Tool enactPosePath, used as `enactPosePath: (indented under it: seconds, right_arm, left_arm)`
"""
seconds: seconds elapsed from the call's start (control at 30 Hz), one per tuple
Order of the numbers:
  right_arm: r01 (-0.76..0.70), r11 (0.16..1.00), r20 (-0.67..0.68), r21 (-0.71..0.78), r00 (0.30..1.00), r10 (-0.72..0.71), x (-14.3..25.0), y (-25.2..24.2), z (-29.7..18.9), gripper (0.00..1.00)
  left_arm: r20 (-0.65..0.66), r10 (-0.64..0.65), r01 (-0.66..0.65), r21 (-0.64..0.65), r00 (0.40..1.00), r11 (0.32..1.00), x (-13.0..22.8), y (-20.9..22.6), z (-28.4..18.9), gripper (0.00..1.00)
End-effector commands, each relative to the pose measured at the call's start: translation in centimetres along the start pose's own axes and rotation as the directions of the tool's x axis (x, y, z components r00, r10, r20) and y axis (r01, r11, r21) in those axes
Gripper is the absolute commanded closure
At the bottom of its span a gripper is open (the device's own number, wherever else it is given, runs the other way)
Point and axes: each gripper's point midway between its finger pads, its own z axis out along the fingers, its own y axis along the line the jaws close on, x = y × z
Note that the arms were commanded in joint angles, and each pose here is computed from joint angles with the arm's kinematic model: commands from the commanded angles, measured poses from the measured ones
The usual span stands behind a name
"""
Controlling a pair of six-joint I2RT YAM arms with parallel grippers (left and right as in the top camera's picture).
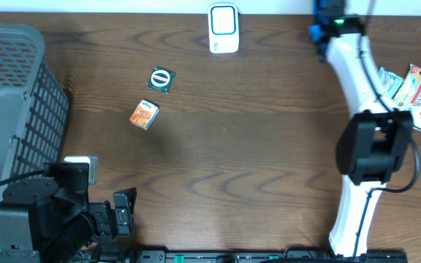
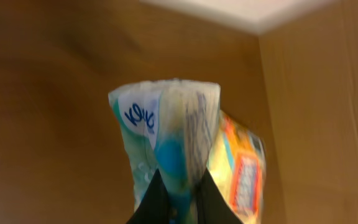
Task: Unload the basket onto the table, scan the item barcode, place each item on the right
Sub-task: 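Carry the teal Kleenex pack right and drop it at the table edge, then move the right gripper left over the orange Kleenex pack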
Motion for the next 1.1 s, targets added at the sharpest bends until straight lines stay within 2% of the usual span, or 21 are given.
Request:
enactPosePath:
  seconds: [0.0, 0.1, 0.43, 0.47, 0.5, 0.53, 0.57, 0.6, 0.63, 0.77, 0.87, 0.93, 1.07]
  right_arm:
    - [-0.210, 0.973, -0.075, 0.094, 0.973, 0.217, 2.4, -3.9, 1.8, 0.99]
    - [-0.303, 0.946, -0.153, 0.113, 0.936, 0.318, 5.0, -6.1, 3.7, 0.99]
    - [-0.418, 0.901, -0.297, 0.116, 0.851, 0.433, 10.2, -10.4, 7.3, 0.98]
    - [-0.434, 0.892, -0.307, 0.126, 0.838, 0.451, 10.6, -10.7, 7.5, 0.92]
    - [-0.447, 0.885, -0.315, 0.128, 0.828, 0.464, 10.9, -10.9, 7.6, 0.77]
    - [-0.460, 0.881, -0.322, 0.112, 0.821, 0.471, 11.0, -10.8, 7.8, 0.42]
    - [-0.472, 0.877, -0.331, 0.091, 0.816, 0.474, 11.1, -10.5, 7.9, 0.21]
    - [-0.484, 0.872, -0.340, 0.067, 0.811, 0.476, 11.1, -10.2, 8.0, 0.08]
    - [-0.496, 0.867, -0.348, 0.044, 0.806, 0.478, 11.1, -9.9, 8.1, 0.01]
    - [-0.545, 0.833, -0.386, -0.093, 0.791, 0.474, 10.5, -7.7, 8.0, 0.01]
    - [-0.552, 0.776, -0.413, -0.305, 0.811, 0.415, 9.0, -4.4, 7.0, 0.01]
    - [-0.546, 0.704, -0.421, -0.454, 0.828, 0.370, 7.7, -2.0, 5.6, 0.01]
    - [-0.522, 0.501, -0.428, -0.690, 0.853, 0.299, 5.4, 2.2, 1.7, 0.01]
  left_arm:
    - [0.002, -0.005, 0.005, -0.009, 1.000, 1.000, -0.1, 0.2, 0.0, 0.02]
    - [0.002, -0.005, 0.005, -0.010, 1.000, 1.000, -0.1, 0.2, 0.0, 0.02]
    - [0.002, -0.005, 0.005, -0.010, 1.000, 1.000, -0.1, 0.2, 0.0, 0.02]
    - [0.002, -0.005, 0.005, -0.010, 1.000, 1.000, -0.1, 0.2, 0.0, 0.02]
    - [0.002, -0.005, 0.005, -0.010, 1.000, 1.000, -0.1, 0.2, 0.0, 0.02]
    - [0.002, -0.005, 0.005, -0.010, 1.000, 1.000, -0.1, 0.2, 0.0, 0.02]
    - [0.002, -0.005, 0.005, -0.010, 1.000, 1.000, -0.1, 0.2, 0.0, 0.02]
    - [0.002, -0.005, 0.005, -0.010, 1.000, 1.000, -0.1, 0.2, 0.0, 0.02]
    - [0.002, -0.005, 0.005, -0.010, 1.000, 1.000, -0.1, 0.2, 0.0, 0.03]
    - [0.002, -0.005, 0.005, -0.010, 1.000, 1.000, -0.1, 0.2, 0.0, 0.02]
    - [0.002, -0.005, 0.005, -0.010, 1.000, 1.000, -0.1, 0.2, 0.0, 0.02]
    - [0.002, -0.005, 0.005, -0.010, 1.000, 1.000, -0.1, 0.2, 0.0, 0.02]
    - [0.002, -0.005, 0.005, -0.010, 1.000, 1.000, -0.1, 0.2, 0.0, 0.02]
